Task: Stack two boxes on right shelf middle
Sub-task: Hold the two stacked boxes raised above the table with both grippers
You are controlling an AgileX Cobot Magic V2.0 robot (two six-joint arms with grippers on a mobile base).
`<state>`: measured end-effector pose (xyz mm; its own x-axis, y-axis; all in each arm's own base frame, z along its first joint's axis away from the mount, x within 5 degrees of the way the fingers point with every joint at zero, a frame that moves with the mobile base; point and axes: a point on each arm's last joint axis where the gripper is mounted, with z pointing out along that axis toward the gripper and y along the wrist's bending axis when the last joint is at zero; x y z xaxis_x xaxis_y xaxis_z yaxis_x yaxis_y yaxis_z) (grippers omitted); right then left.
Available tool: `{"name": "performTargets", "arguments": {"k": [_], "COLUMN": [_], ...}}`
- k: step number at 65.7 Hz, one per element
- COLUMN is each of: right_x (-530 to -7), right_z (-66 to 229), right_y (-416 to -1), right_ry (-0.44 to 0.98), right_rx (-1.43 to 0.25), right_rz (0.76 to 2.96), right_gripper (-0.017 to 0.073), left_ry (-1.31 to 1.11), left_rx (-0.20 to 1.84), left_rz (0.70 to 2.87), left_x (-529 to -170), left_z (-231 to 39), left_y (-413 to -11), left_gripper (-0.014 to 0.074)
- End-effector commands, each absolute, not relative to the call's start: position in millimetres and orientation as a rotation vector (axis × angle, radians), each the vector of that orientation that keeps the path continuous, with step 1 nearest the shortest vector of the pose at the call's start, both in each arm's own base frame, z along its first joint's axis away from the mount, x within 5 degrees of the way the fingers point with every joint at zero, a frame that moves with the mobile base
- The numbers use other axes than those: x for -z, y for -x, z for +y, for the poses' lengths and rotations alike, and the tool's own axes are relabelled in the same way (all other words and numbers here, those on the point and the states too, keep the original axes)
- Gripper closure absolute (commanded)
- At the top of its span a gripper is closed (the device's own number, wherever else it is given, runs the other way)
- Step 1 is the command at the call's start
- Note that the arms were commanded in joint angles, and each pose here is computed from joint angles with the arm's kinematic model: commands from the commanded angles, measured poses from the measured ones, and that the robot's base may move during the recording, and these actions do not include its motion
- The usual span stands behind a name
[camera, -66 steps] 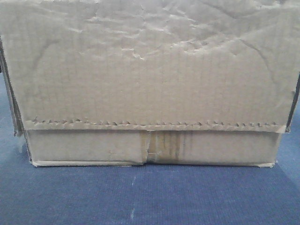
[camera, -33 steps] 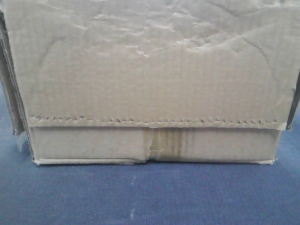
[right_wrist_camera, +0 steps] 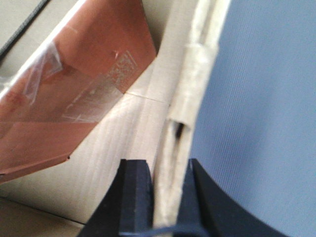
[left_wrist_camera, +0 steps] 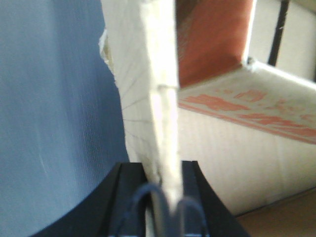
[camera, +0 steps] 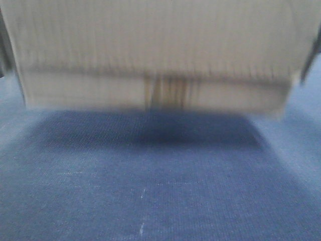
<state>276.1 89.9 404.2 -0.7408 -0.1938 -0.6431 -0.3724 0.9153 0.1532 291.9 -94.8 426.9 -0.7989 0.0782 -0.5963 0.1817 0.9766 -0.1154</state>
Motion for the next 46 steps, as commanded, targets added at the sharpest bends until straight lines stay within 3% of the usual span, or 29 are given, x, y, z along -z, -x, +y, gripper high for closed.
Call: {"name": "performTargets", "arguments": {"k": [1, 18, 46], "right_x": [-441.1, -516.4, -529.2], "right_z": [81.3, 75.0, 74.2], "right_y": [-264.5, -234.4, -229.1], "right_ry": [0.409, 0.392, 0.389], "right_rx": [-0.297, -0.316, -0.323], "right_rz": [2.264, 2.006, 1.959], "right_gripper": [0.0711, 0.0711, 0.0711], "left_ry": [-0.167, -0.153, -0.150], "left_rx": [0.249, 0.297, 0.299], "left_rz": [2.344, 2.109, 2.079], "left_x": [-469.1, -532.8, -540.9], "left_z": [-86.5, -74.2, -71.8], "left_y": [-272.4, -233.2, -226.1], "left_gripper": [0.0705, 0.0705, 0.0705]}}
